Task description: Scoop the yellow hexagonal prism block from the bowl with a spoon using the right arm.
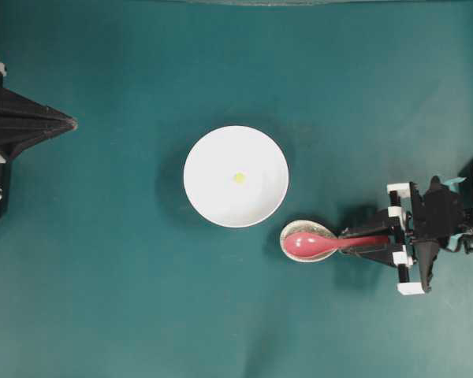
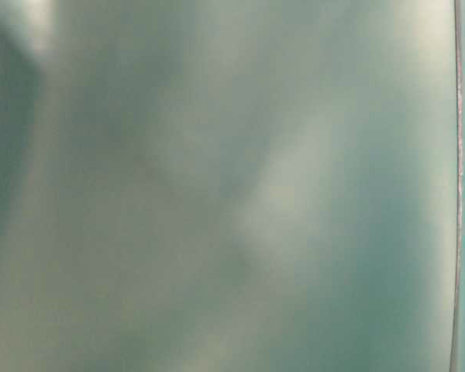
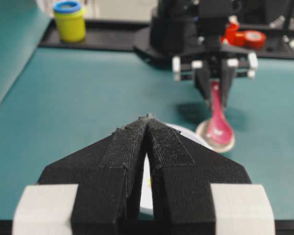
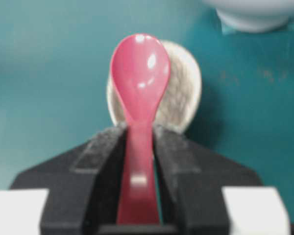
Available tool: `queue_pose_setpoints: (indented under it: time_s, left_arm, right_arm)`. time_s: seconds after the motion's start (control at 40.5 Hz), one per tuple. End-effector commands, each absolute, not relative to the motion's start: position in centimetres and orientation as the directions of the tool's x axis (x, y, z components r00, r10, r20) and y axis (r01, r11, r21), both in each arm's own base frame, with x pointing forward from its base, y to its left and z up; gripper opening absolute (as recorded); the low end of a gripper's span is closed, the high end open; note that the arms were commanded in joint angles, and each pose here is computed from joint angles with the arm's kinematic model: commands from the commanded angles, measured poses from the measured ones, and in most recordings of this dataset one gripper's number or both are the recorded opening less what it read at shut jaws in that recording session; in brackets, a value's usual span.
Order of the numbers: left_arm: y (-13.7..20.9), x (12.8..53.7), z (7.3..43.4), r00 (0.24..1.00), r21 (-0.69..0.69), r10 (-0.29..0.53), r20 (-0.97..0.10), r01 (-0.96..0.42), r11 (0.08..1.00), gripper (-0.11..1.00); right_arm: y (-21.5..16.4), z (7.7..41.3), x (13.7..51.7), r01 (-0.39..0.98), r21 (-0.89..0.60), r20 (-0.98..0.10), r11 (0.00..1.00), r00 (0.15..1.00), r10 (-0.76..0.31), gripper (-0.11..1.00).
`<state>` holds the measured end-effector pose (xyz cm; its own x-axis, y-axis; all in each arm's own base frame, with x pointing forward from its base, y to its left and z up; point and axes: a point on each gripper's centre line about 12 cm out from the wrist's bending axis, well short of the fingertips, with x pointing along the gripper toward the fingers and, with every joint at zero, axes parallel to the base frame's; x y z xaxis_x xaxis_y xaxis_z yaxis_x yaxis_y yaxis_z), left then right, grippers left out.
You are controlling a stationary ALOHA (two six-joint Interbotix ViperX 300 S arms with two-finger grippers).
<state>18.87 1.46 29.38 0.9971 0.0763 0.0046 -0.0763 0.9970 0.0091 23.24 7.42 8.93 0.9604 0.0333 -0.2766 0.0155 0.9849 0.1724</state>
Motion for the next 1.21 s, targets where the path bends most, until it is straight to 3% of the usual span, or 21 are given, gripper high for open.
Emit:
queue_pose_setpoints:
  time_s: [0.0,0.419,0.765,1.184]
  left_arm:
    - [1.5,19.1,30.6,0.996,0.011,0.079,0.035,-0.079,0.997,-0.01]
    - [1.5,19.0,30.7,0.996,0.009,0.077,0.046,-0.078,0.997,-0.01]
    - [1.5,19.0,30.7,0.996,0.011,0.079,0.046,-0.079,0.997,-0.01]
    - [1.5,19.0,30.8,0.996,0.014,0.077,0.043,-0.078,0.997,-0.01]
  right_arm:
    - [7.6,10.5,23.4,0.002,0.205,-0.226,0.979,0.973,0.045,0.25]
    - [6.8,15.9,25.2,0.008,0.243,-0.209,0.97,0.977,0.045,0.25]
    - [4.1,20.9,28.2,0.042,0.2,-0.299,0.979,0.954,0.02,0.25]
    - [-0.5,22.5,31.1,0.148,0.237,-0.484,0.96,0.875,-0.016,0.25]
